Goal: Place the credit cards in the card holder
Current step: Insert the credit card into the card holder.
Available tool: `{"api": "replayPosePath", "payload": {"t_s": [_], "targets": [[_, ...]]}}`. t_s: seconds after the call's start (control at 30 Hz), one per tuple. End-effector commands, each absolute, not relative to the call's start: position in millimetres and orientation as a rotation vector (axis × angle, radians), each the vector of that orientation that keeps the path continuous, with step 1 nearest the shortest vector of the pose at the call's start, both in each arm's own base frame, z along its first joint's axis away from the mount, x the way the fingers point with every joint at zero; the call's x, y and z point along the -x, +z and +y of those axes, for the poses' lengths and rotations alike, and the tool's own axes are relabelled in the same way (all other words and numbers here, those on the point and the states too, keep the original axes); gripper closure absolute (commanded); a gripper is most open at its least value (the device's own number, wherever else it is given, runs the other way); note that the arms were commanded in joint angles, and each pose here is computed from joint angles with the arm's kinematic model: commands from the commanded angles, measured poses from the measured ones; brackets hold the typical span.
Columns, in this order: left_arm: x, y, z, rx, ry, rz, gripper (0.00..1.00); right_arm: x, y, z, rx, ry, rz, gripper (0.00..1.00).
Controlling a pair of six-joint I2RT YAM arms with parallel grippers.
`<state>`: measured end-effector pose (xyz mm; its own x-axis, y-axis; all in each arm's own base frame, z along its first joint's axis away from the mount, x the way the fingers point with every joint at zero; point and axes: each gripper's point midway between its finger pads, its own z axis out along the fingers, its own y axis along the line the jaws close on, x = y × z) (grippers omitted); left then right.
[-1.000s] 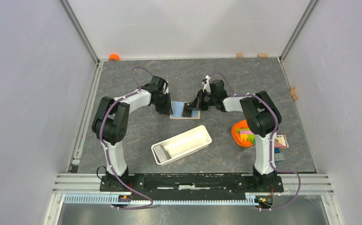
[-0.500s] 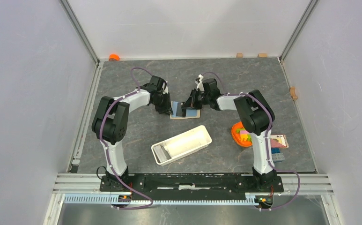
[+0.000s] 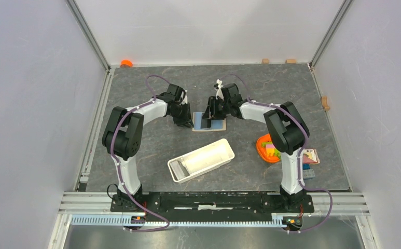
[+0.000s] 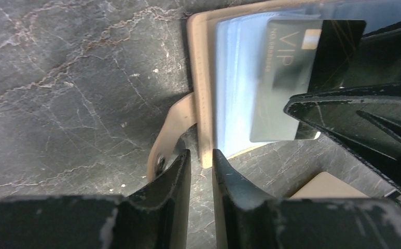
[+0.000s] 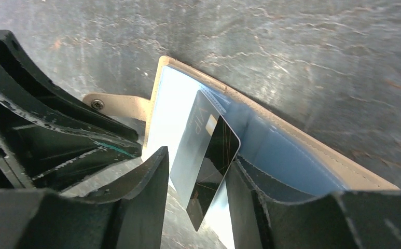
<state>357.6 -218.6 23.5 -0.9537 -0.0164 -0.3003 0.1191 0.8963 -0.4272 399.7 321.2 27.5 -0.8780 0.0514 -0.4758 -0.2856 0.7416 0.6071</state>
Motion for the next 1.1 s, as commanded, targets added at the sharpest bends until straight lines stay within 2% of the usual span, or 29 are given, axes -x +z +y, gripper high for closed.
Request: {"api": "replayPosePath", "payload": {"t_s": [0.0,0.23,0.6,0.67,0.87,1.07], "targets": [[-363.2,29.9,-229.1,-0.104,-0.706,2.726,0.72,-406.8,44.3,296.2,0.235,0.765,2.469,0.49],[-363.3,35.3,-234.6,-0.112,-0.759,2.705,0.72,-408.2,71.1,286.6,0.308,0.695,2.411,0.36],[-362.1,54.7,-249.0,-0.155,-0.864,2.632,0.7,-410.5,80.5,266.3,0.337,0.548,2.403,0.29],[-361.8,58.3,-252.1,-0.16,-0.876,2.622,0.69,-408.4,79.8,265.8,0.336,0.553,2.404,0.29],[-364.3,62.9,-265.7,-0.129,-0.961,2.593,0.64,-396.4,62.5,269.3,0.281,0.606,2.465,0.38],[-363.9,49.3,-269.6,-0.113,-0.966,2.629,0.65,-385.1,34.2,264.3,0.218,0.589,2.542,0.41]]}}
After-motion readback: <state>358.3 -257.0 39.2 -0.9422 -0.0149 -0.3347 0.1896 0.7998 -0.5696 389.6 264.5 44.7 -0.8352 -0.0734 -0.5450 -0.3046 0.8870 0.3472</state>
